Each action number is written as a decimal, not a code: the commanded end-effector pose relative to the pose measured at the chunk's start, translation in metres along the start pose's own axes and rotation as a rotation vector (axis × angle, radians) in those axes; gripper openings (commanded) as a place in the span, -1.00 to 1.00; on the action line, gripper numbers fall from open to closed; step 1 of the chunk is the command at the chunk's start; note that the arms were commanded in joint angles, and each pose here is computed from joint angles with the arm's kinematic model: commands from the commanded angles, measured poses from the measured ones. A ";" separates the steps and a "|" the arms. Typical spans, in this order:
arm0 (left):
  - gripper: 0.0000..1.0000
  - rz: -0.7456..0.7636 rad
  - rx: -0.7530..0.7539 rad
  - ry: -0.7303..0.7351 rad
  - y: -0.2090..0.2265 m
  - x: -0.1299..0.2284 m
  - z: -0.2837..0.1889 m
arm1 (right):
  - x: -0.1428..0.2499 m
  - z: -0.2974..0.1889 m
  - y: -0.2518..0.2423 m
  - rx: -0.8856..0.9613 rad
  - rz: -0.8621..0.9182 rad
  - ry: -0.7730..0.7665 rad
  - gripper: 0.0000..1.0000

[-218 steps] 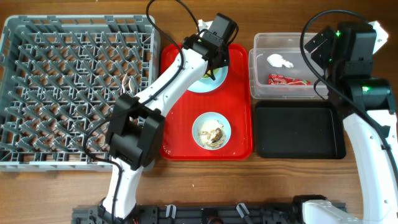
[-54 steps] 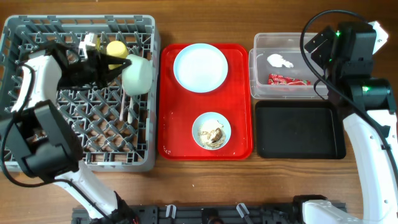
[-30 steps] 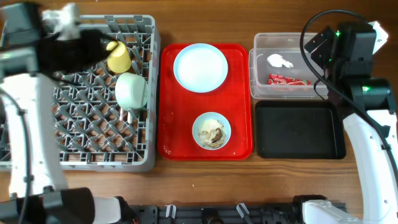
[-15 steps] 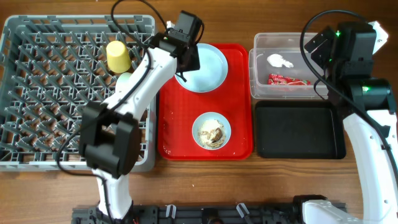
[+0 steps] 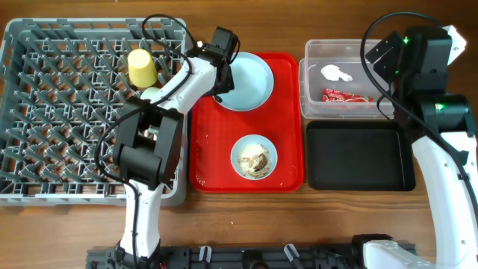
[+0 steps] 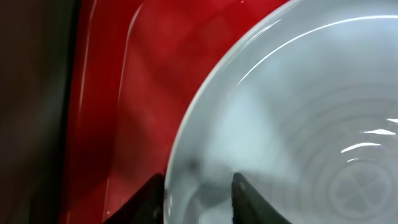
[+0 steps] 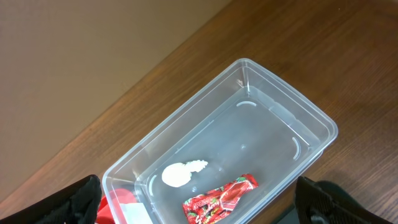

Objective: Sort waste into correct bins and load items into the dishwasher rack
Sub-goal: 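Reach the left gripper to the tray and grasp the light-blue plate, then carry the plate left and stand it upright in the grey rack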

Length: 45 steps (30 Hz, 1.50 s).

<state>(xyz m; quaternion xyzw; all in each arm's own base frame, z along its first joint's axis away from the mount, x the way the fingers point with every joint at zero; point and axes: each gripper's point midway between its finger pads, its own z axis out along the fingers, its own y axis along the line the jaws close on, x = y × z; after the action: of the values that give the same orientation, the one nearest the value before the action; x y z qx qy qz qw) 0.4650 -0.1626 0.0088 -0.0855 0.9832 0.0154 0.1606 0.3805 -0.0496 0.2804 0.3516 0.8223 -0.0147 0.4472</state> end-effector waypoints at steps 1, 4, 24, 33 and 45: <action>-0.92 0.003 -0.002 0.023 0.000 0.006 0.008 | 0.002 0.004 -0.002 0.016 -0.016 0.001 0.99; -0.92 0.027 0.069 -0.100 -0.008 -0.028 -0.050 | 0.002 0.004 -0.002 0.016 -0.016 0.001 1.00; -0.92 0.086 -0.904 -0.517 0.297 -0.109 -0.330 | 0.002 0.005 -0.002 0.017 -0.017 0.003 0.99; -0.92 0.202 -0.932 -0.422 0.294 -0.153 -0.232 | 0.002 0.005 -0.002 0.017 -0.017 0.003 1.00; -0.92 0.433 -0.883 -0.430 0.274 -0.176 -0.213 | 0.002 0.005 -0.002 0.017 -0.017 0.003 1.00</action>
<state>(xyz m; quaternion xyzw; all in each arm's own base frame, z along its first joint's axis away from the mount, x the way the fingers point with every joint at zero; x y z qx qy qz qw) 0.5099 0.1273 0.2781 0.0459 0.8173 0.4901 0.2996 0.3810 -0.0495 0.2792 0.3515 0.8231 -0.0152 0.4457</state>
